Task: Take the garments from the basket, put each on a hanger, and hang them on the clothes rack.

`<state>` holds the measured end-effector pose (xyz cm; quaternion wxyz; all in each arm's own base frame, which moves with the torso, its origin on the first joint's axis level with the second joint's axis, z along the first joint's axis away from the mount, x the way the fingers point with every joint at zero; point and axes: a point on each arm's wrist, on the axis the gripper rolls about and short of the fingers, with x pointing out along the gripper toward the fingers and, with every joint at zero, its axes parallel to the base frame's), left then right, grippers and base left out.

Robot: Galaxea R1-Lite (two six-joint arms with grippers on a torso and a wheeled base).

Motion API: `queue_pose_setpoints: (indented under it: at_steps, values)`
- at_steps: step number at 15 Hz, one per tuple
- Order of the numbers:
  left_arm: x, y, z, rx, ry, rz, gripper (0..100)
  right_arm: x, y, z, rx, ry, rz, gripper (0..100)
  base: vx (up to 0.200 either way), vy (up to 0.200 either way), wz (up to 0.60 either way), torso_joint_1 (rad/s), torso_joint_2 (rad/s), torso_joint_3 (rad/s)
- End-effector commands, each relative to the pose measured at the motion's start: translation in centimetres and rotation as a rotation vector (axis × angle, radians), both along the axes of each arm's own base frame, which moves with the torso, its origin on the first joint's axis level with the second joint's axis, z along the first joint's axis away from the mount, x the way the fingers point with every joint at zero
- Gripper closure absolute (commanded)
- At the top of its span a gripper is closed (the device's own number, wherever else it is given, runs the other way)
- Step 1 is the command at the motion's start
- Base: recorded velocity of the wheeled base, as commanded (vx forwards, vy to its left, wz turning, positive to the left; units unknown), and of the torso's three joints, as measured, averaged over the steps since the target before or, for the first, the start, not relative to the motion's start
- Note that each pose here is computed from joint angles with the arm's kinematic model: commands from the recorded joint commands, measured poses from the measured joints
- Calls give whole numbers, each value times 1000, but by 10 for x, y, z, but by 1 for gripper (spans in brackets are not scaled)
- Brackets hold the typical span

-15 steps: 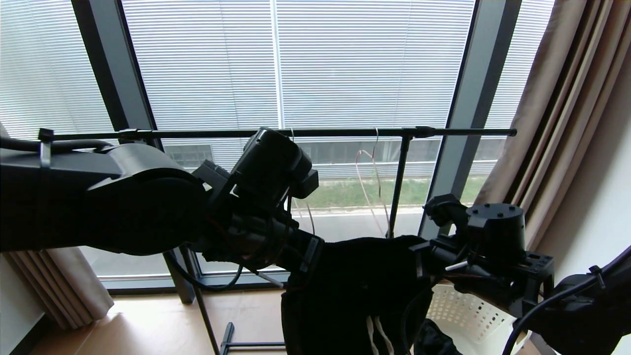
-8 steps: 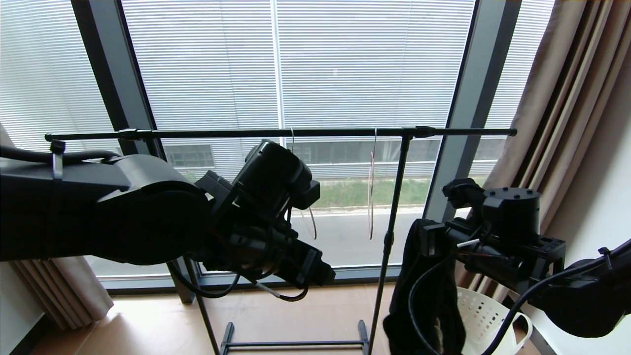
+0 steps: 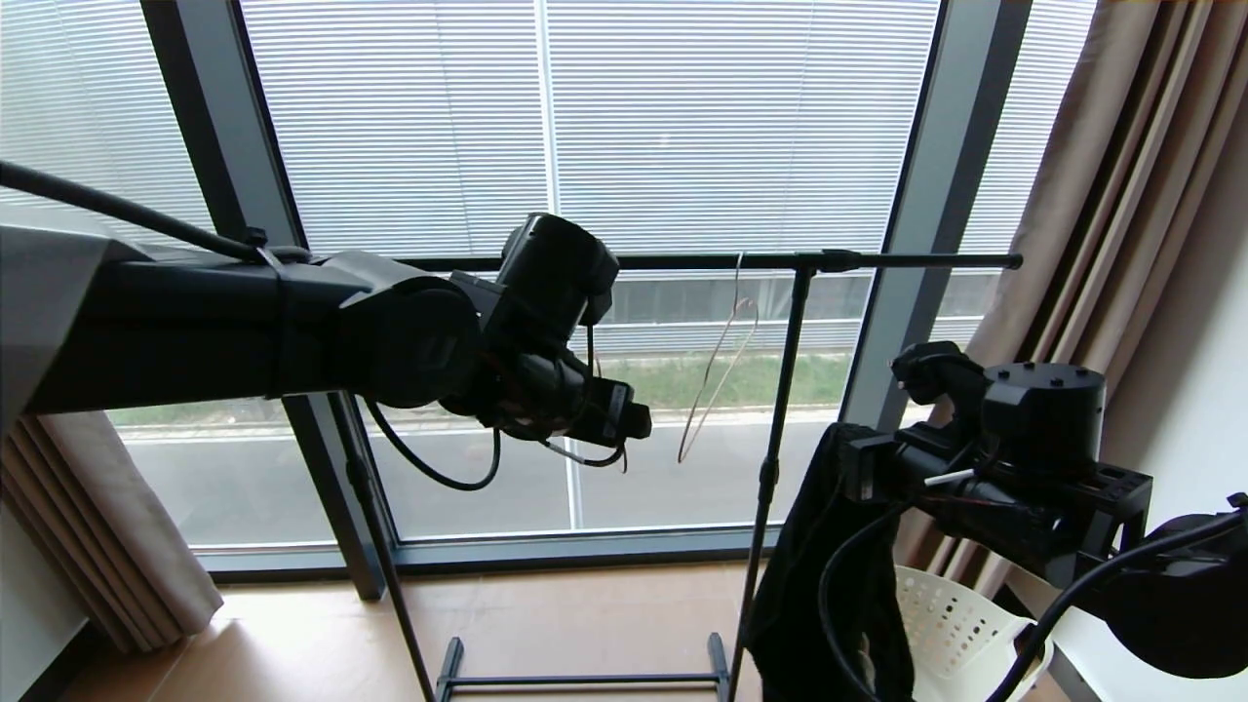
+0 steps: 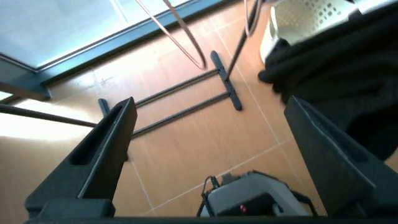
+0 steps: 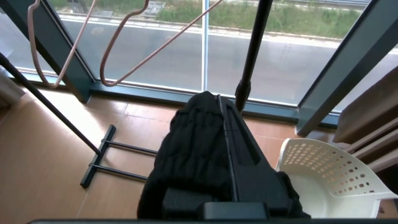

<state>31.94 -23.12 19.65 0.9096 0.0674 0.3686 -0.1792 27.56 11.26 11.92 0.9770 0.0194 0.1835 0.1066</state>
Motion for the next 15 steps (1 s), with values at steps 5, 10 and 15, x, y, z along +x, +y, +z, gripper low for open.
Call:
queue_pose_setpoints:
  at_steps: [5,10,15]
  values:
    - [57,-19,-25,-51,-19,99,0,-3,-1,2,1,-5,1,100,0,0,0,0,0,0]
    - [86,-22,-45,-49,-43,192,0,-3,-1,1,0,-2,1,100,0,0,0,0,0,0]
    - [96,-17,-96,48,94,235,0,-2,-1,-1,-2,2,1,100,0,0,0,0,0,0]
